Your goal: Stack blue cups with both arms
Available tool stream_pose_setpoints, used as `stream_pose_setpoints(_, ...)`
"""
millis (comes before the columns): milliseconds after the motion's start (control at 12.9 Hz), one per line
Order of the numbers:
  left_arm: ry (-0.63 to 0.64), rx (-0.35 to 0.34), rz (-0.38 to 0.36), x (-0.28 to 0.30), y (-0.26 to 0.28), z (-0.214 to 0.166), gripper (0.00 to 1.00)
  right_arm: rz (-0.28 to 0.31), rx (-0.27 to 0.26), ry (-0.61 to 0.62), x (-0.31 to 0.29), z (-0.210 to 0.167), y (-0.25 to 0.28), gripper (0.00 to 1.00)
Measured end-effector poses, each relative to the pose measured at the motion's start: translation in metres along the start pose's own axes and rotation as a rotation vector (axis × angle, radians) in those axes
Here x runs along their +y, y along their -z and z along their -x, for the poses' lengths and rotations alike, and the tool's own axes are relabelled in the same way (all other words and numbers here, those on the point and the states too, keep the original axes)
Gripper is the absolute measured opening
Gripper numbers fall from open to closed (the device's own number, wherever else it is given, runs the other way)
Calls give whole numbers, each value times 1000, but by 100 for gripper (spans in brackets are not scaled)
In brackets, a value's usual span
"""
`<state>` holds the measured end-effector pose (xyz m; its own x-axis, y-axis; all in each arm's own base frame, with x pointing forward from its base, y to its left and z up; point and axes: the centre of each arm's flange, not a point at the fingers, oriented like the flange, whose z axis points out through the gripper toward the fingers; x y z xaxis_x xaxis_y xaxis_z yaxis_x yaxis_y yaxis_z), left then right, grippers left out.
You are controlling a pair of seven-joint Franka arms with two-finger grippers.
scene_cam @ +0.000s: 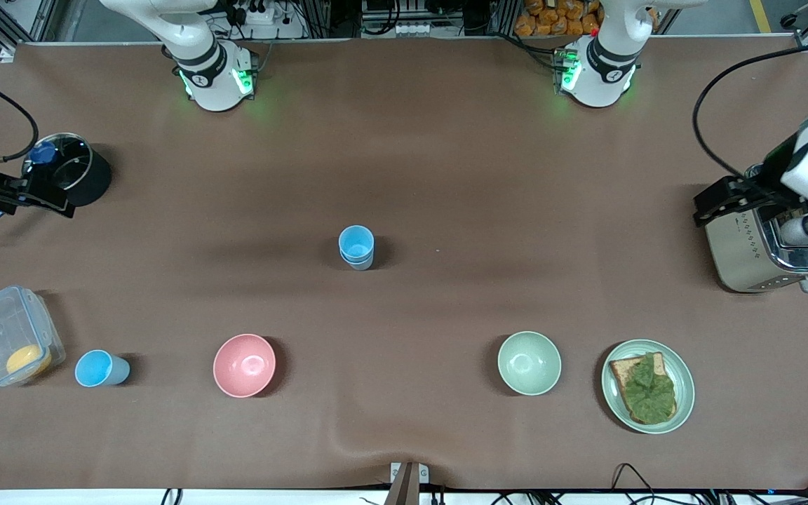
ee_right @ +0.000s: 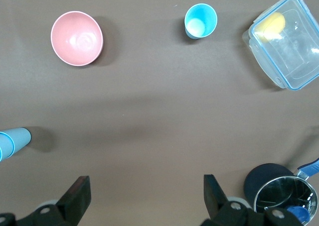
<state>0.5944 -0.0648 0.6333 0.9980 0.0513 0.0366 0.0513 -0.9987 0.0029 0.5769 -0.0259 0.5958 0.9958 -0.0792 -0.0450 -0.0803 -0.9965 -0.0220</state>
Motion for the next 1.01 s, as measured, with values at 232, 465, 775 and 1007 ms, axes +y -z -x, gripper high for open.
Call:
stream_pose_setpoints(232, -2, -17, 1, -14, 0, 15, 100, 0, 0, 0, 0, 0, 0, 100)
stream_pose_setpoints(465, -13, -31, -5, -9, 0, 33, 100, 0, -1, -1, 0, 0, 0, 100)
stream_pose_setpoints(775, -12, -31, -6, -10, 1, 36, 100, 0, -1, -1, 1, 0, 0, 100)
stream_pose_setpoints(1007, -8, -22, -5, -13, 4, 35, 100, 0, -1, -1, 1, 0, 0, 100)
